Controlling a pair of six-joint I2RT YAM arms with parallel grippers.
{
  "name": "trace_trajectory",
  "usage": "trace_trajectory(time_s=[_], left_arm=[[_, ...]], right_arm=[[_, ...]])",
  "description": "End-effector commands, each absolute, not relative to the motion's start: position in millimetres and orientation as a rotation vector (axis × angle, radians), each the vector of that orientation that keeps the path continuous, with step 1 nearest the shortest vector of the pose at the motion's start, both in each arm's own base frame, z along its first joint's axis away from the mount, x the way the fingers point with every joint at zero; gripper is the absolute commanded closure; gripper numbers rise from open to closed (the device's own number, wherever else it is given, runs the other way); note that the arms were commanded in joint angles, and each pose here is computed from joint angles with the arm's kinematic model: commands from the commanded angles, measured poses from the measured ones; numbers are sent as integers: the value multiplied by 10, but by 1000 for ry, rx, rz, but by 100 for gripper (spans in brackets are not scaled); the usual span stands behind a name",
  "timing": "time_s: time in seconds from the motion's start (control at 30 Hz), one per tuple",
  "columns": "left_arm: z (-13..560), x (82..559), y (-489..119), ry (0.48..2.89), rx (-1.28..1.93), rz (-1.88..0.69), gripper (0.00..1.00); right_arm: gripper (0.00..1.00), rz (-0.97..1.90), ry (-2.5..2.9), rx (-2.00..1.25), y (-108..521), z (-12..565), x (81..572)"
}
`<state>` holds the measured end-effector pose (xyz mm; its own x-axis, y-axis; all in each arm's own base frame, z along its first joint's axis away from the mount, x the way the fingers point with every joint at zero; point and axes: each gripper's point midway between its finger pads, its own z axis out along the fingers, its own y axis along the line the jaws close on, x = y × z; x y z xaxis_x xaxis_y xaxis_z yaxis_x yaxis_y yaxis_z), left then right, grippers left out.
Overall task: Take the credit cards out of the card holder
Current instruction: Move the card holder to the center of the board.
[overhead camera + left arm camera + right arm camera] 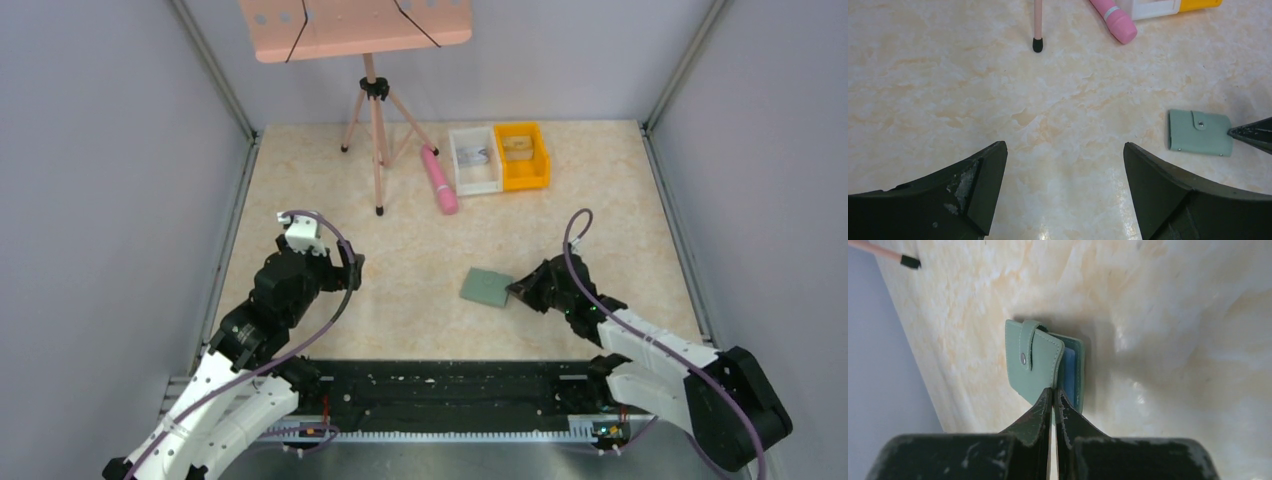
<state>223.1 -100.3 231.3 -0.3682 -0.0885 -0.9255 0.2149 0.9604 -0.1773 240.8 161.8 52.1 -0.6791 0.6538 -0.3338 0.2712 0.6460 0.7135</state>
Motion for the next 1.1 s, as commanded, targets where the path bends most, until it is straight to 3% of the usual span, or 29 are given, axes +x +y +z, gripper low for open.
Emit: trace_trajectory(time_s=[0.0, 0.23, 0.4, 0.57, 0.77, 1.07], left_arm=[[2354, 2267, -981, 1909, 90, -294, 8], [2323, 2272, -1023, 1925, 110, -304, 8], [2328, 2269, -1030, 1921, 112, -310, 8], [2319, 2267, -1050, 1925, 120, -318, 8], [2325, 2262, -1044, 1922, 118, -319, 8], [2330, 2261, -1035, 1921, 115, -316, 8]], right_arm=[[100, 888, 2228, 801, 1844, 590, 2292], [99, 885, 2351, 635, 2190, 578, 2103], [74, 841, 2384, 464, 2193, 673, 2073], [60, 771, 2323, 264, 2176, 1080, 2202], [59, 537, 2274, 61, 1887, 1401, 2525], [60, 531, 2282, -134, 1915, 1347, 2902]])
